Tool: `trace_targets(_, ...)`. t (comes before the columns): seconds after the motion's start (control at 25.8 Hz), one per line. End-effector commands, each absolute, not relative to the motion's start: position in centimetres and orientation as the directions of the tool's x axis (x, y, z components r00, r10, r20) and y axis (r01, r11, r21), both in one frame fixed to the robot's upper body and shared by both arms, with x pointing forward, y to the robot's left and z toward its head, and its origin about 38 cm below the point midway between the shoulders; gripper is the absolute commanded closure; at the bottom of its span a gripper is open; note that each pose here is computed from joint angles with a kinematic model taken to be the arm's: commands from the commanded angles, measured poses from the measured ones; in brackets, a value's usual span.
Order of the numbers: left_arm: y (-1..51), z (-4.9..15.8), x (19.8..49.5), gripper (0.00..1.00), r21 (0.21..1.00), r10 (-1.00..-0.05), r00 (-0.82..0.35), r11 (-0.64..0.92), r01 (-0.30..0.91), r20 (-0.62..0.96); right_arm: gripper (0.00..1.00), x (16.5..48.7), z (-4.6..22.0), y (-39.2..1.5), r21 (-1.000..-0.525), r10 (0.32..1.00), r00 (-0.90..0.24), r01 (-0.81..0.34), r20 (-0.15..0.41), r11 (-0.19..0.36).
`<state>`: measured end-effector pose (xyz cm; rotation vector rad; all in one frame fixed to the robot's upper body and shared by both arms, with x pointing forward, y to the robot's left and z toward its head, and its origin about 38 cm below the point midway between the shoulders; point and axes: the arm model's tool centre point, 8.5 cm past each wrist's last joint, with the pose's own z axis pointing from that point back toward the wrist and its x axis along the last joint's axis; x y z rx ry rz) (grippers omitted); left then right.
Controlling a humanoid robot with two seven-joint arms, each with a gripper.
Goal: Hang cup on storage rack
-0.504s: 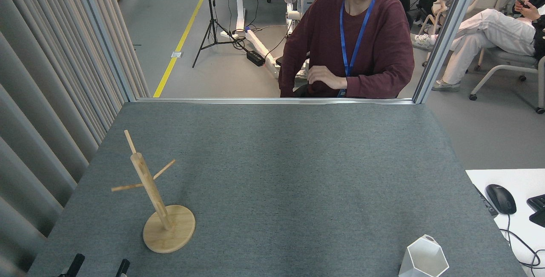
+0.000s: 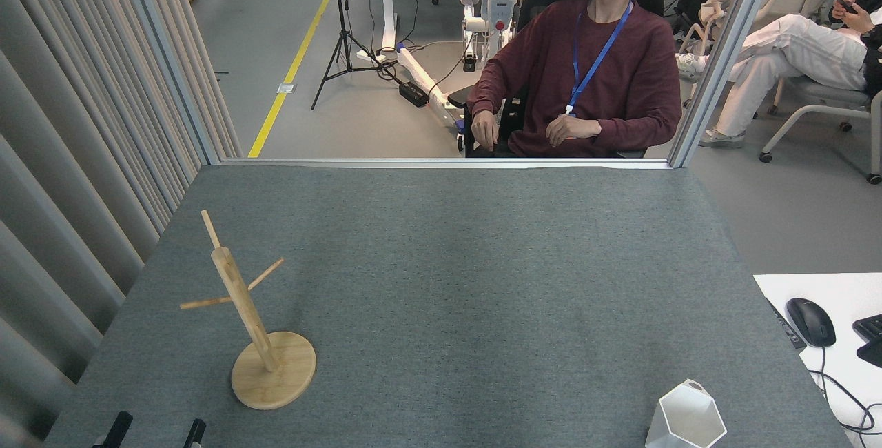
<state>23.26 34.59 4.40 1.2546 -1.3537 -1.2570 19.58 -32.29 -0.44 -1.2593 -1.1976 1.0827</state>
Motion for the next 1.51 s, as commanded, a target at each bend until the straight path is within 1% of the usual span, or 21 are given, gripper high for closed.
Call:
trace_targets(0.0, 34.7, 4.2, 23.2, 0.01, 0.995, -0.995, -0.100, -0.021, -0.101, -0.031, 0.01, 20.2, -1.2, -32.4, -0.998, 0.994, 0.095, 0.032, 0.050, 0.047)
trace_targets(0.15, 34.9, 4.0, 23.1, 0.01, 0.995, -0.995, -0.096, -0.014, -0.096, -0.024, 0.01, 20.6, -1.7, -32.4, -0.999, 0.994, 0.092, 0.023, 0.050, 0.048)
trace_targets(0.27, 34.8, 4.0, 23.1, 0.01, 0.995, -0.995, -0.097, -0.013, -0.098, -0.022, 0.01, 22.0, -1.8, -31.3, -0.999, 0.998, 0.052, 0.023, 0.028, 0.026)
trace_targets(0.35, 34.8, 4.0, 23.1, 0.01, 0.995, -0.995, -0.095, -0.012, -0.098, -0.022, 0.01, 22.2, -2.2, -31.1, -1.000, 0.999, 0.043, 0.011, 0.016, 0.016)
trace_targets(0.77, 35.2, 4.1, 23.0, 0.01, 0.995, -0.996, -0.085, -0.015, -0.099, -0.023, 0.01, 25.1, -2.6, -30.5, -0.999, 0.999, 0.029, 0.025, 0.031, 0.031)
trace_targets(1.01, 35.4, 4.1, 23.0, 0.01, 0.995, -0.996, -0.082, -0.018, -0.099, -0.026, 0.01, 25.9, -3.1, -30.7, -0.999, 0.999, 0.030, 0.012, 0.034, 0.033)
trace_targets(1.2, 35.4, 4.2, 23.0, 0.01, 0.995, -0.996, -0.081, -0.019, -0.099, -0.027, 0.01, 26.0, -2.9, -31.3, -1.000, 0.999, 0.024, 0.017, 0.021, 0.021)
trace_targets(1.39, 35.4, 4.2, 23.0, 0.01, 0.995, -0.996, -0.081, -0.018, -0.102, -0.026, 0.01, 26.6, -2.1, -32.9, -0.999, 1.000, 0.010, 0.029, -0.013, -0.013)
trace_targets(1.47, 35.4, 4.3, 23.0, 0.01, 0.994, -0.996, -0.082, -0.019, -0.104, -0.027, 0.01, 26.7, -2.5, -32.8, -1.000, 1.000, 0.012, 0.020, -0.010, -0.010)
